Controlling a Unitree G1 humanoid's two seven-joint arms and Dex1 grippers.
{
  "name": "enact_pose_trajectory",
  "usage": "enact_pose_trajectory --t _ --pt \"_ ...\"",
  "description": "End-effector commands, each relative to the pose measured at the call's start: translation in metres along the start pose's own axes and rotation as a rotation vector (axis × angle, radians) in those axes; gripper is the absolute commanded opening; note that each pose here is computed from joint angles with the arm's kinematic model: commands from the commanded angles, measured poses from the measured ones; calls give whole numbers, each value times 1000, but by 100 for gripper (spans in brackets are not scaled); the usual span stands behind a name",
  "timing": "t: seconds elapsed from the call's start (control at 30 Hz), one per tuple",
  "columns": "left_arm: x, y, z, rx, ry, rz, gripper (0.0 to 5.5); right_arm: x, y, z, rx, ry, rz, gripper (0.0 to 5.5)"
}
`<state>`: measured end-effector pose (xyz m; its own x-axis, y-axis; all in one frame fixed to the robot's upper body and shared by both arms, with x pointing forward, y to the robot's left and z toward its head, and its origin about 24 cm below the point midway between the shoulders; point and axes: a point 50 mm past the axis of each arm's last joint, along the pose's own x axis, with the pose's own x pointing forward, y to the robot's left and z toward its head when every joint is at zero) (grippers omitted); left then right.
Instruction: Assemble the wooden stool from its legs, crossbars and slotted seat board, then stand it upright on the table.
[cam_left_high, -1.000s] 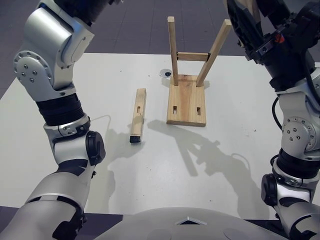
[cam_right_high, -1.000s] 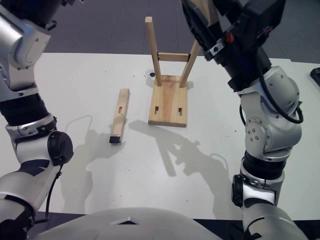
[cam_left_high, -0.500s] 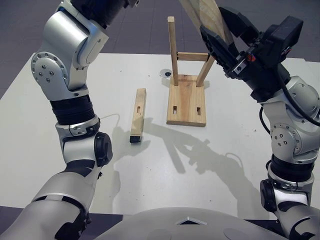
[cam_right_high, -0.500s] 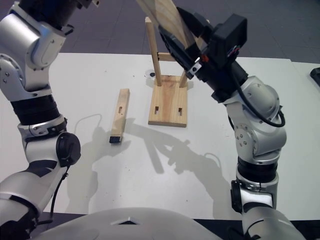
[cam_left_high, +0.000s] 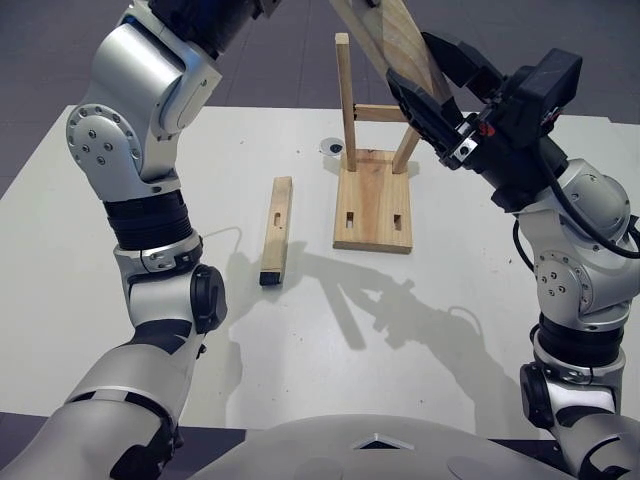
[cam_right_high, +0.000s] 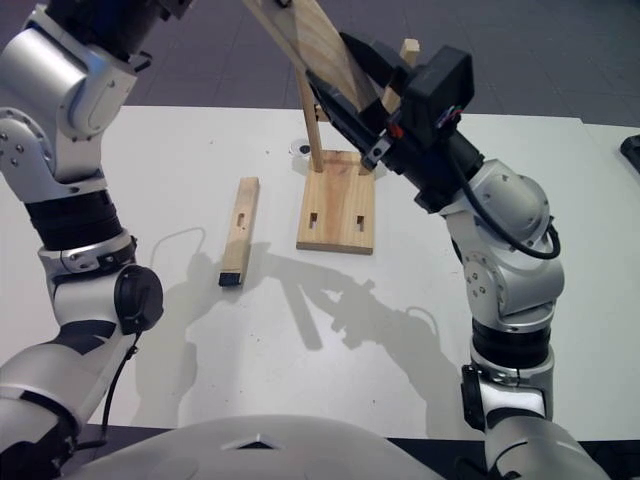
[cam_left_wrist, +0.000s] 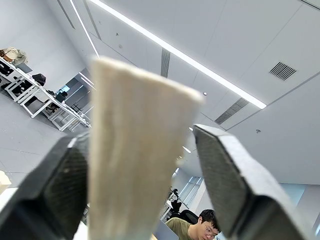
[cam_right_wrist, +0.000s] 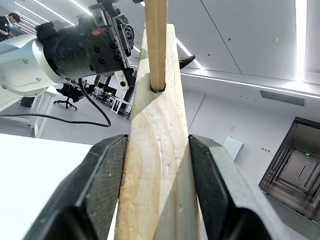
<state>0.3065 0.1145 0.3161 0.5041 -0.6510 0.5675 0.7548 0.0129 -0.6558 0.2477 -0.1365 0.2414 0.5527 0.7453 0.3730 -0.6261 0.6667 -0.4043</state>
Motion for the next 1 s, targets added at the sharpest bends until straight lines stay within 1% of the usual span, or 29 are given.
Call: enact_pose_trajectory --t 0.03,0.2,0.3,0.7,0.73,0.8,0.87,0.9,0.97,1.0 --pt "-1 0 0 19 4 9 244 0 0 1 -20 0 3 204" --pt "-1 1 1 28 2 9 165 0 -1 0 -25 1 -2 204" --pt "-1 1 1 36 -2 9 137 0 -2 0 -29 2 -9 204" --pt "-4 6 4 79 -37 32 123 -1 -5 -8 -36 40 -44 204" --pt "-4 6 4 82 -39 31 122 -1 -5 -9 -36 42 -45 240" --pt "-4 7 4 98 -40 38 121 -1 -5 -10 -36 51 -38 263" --pt "-5 9 3 129 -35 49 103 -1 -3 -12 -37 69 -21 294" --pt "-6 10 3 150 -35 53 104 -1 -2 -15 -37 82 -10 311" --pt "-8 11 3 208 -43 68 104 -4 2 -22 -40 127 30 340" --pt "-9 12 3 251 -50 84 104 -7 5 -30 -36 168 53 362"
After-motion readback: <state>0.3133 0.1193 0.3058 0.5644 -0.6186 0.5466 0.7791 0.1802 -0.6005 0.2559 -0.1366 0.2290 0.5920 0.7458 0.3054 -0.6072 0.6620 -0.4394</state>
